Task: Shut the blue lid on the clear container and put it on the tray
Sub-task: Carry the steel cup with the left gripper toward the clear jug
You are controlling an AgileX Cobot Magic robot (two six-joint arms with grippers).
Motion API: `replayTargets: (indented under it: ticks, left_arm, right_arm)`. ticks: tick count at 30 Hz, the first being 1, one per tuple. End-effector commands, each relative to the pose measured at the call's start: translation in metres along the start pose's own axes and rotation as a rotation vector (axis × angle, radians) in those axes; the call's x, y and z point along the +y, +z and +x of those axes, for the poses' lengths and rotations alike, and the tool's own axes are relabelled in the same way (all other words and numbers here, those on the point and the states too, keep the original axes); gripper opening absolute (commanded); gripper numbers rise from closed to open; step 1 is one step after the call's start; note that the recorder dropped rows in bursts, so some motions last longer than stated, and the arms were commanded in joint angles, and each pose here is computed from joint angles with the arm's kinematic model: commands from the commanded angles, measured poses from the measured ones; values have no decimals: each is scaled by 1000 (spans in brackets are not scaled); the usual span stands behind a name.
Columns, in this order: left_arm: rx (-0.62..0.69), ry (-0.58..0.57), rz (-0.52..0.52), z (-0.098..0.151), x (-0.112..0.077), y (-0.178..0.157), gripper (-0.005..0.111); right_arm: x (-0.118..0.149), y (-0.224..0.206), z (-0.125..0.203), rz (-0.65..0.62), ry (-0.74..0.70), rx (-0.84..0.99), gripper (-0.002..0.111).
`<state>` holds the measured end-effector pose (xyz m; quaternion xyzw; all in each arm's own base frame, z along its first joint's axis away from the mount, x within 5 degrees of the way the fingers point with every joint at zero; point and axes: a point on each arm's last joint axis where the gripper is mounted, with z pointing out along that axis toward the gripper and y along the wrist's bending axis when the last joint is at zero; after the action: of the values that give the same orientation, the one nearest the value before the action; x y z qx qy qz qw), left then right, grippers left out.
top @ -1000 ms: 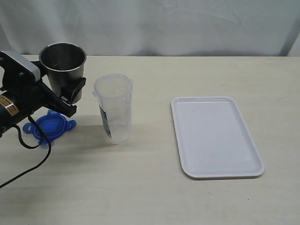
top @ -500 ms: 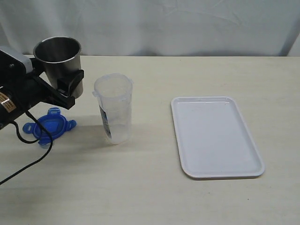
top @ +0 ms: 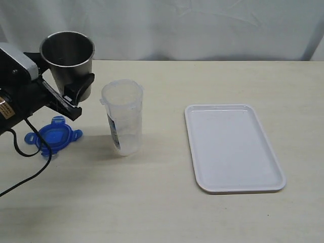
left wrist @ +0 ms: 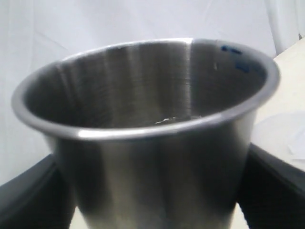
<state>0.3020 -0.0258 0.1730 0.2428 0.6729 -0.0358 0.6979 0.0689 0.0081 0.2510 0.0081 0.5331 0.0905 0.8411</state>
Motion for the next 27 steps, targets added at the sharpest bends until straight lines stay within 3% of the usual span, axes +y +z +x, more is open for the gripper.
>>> replayTargets:
  ticks: [1,7,12,27]
  left_arm:
    - [-86,74,-58,-13,5,1,0]
    - [-95,95,-57,-17,-5,5,0]
    - [-91,106,-85,-18,-5,6,0]
    - [-49,169,-40,-14,-10,7,0]
  right_arm:
    - [0,0,2,-1,-2,13,4]
    - [0,0,2,0,-2,15,4]
    - [0,0,2,0,-2,15,4]
    - [0,0,2,0,-2,15,4]
